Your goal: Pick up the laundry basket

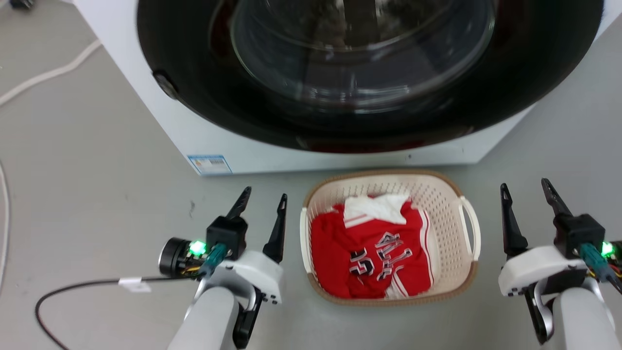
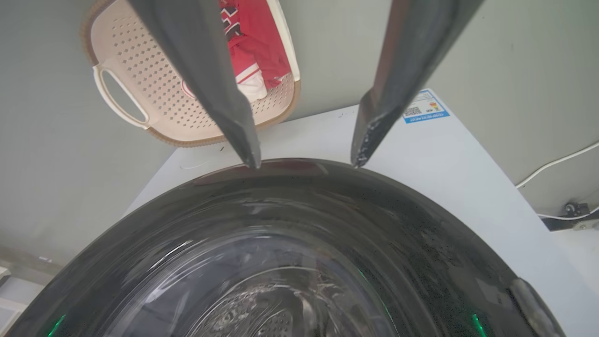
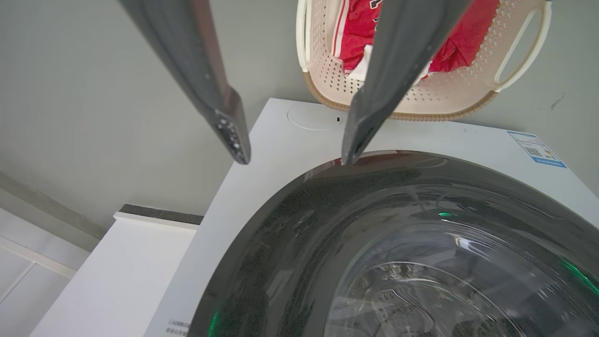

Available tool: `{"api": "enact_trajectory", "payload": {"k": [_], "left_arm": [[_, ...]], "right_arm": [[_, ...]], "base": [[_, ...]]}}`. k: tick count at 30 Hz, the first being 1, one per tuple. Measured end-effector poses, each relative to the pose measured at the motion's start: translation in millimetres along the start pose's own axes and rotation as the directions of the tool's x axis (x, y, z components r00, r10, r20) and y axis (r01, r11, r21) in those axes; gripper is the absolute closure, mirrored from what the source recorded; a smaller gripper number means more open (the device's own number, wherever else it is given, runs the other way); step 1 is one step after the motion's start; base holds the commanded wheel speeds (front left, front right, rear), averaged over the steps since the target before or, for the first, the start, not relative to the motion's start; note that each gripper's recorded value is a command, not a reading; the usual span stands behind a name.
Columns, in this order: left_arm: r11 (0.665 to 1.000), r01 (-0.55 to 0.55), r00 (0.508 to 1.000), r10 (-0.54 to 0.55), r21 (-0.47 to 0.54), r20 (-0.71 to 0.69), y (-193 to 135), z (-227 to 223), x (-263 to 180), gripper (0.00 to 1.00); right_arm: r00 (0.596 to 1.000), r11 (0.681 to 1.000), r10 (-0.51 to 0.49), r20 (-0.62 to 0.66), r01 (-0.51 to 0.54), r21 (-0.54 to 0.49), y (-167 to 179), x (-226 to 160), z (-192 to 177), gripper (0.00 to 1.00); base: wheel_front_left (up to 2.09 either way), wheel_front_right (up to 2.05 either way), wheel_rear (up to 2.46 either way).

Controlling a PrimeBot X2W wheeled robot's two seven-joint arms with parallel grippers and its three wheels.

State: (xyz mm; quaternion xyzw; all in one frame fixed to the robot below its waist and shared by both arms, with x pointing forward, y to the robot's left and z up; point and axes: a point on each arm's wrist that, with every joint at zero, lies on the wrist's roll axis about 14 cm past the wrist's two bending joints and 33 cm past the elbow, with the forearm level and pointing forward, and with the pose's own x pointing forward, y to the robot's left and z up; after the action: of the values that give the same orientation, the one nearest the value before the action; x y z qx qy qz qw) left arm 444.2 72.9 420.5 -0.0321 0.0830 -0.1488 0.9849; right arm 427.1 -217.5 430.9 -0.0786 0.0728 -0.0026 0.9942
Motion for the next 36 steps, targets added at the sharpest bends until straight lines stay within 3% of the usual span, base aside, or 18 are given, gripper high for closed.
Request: {"api": "enact_trajectory", "payload": {"k": [10, 19, 36], "left_arm": [[0.995, 0.083, 0.968, -0.091, -0.047, -0.232, -9.9, -83.7, 44.1, 0.00], [0.990, 0.103, 0.897, -0.136, -0.100, -0.420, -8.9, -159.7, 62.9, 0.00], [0.977, 0.104, 0.763, -0.198, -0.186, -0.615, -9.3, -247.4, 56.7, 0.00]], "right_arm": [[0.969, 0.997, -0.003, -0.249, -0.015, -0.071, -6.0, 27.7, -84.0, 0.00], [0.875, 0.994, -0.011, -0.484, -0.042, -0.099, -15.5, 31.7, -167.8, 0.00], [0.729, 0.980, 0.063, -0.682, -0.175, -0.097, 7.8, 45.3, -249.9, 0.00]], "base": [[0.00, 0.00, 0.00], [0.00, 0.00, 0.00], [0.00, 0.00, 0.00]]}}
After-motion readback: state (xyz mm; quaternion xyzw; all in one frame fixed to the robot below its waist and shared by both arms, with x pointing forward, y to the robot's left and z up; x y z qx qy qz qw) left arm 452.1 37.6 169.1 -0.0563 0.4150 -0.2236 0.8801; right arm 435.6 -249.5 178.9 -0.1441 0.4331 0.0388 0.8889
